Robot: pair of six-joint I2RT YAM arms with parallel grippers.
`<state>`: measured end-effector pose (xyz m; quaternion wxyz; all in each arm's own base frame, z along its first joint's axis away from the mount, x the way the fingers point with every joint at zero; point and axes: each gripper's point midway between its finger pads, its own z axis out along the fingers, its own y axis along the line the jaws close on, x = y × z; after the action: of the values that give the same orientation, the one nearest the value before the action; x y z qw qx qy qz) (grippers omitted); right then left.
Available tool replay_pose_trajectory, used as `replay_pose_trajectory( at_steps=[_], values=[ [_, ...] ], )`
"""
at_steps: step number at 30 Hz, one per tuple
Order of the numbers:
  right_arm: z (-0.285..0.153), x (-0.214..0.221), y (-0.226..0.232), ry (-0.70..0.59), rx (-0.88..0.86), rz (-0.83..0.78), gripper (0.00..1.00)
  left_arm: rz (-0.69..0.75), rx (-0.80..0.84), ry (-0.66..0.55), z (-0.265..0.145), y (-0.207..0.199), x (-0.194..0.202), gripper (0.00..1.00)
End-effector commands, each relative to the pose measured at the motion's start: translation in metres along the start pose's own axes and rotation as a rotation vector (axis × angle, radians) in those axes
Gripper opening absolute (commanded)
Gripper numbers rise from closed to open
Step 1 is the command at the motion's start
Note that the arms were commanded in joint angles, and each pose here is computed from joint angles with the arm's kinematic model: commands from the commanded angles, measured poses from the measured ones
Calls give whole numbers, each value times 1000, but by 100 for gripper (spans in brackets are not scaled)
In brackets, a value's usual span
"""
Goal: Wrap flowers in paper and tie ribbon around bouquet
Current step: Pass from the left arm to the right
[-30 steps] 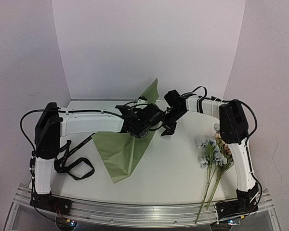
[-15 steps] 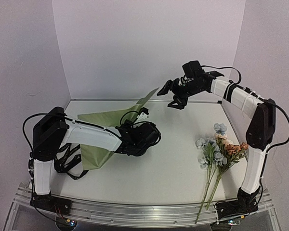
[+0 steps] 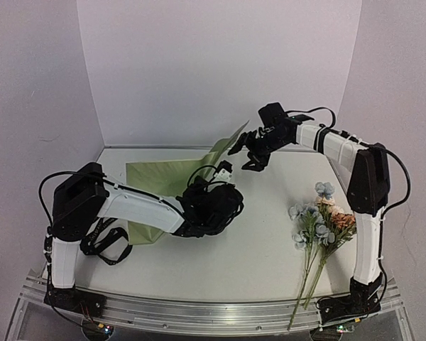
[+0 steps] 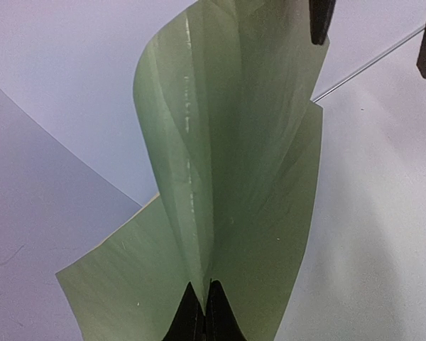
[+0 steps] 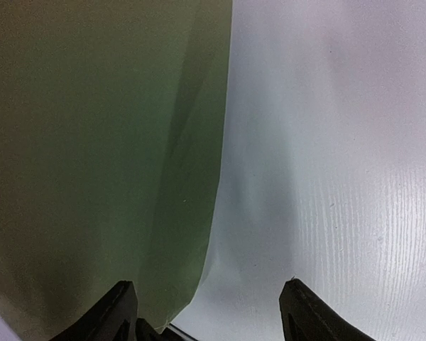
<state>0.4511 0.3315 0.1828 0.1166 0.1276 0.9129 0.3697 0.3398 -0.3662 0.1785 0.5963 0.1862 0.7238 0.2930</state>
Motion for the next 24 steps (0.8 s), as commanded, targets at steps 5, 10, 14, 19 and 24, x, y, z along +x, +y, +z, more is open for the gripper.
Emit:
replay_pose_trajectory(
  at_steps=[5, 10, 14, 19, 24],
  values=[
    [-52, 5, 16, -117, -32, -111, 71, -4, 19, 1, 3, -15, 0, 0],
    [-53, 0, 19, -136, -33, -109, 71, -2, 35, 5, 3, -21, 1, 0],
    [-38, -10, 20, -136, -32, -67, 70, -7, 42, 7, 3, -22, 1, 0],
    [-18, -17, 14, -124, -18, 4, 61, -11, 50, 11, 3, -23, 2, 0],
    [-7, -22, 5, -132, 4, 45, 54, -15, 58, 13, 3, -24, 3, 0]
  ],
)
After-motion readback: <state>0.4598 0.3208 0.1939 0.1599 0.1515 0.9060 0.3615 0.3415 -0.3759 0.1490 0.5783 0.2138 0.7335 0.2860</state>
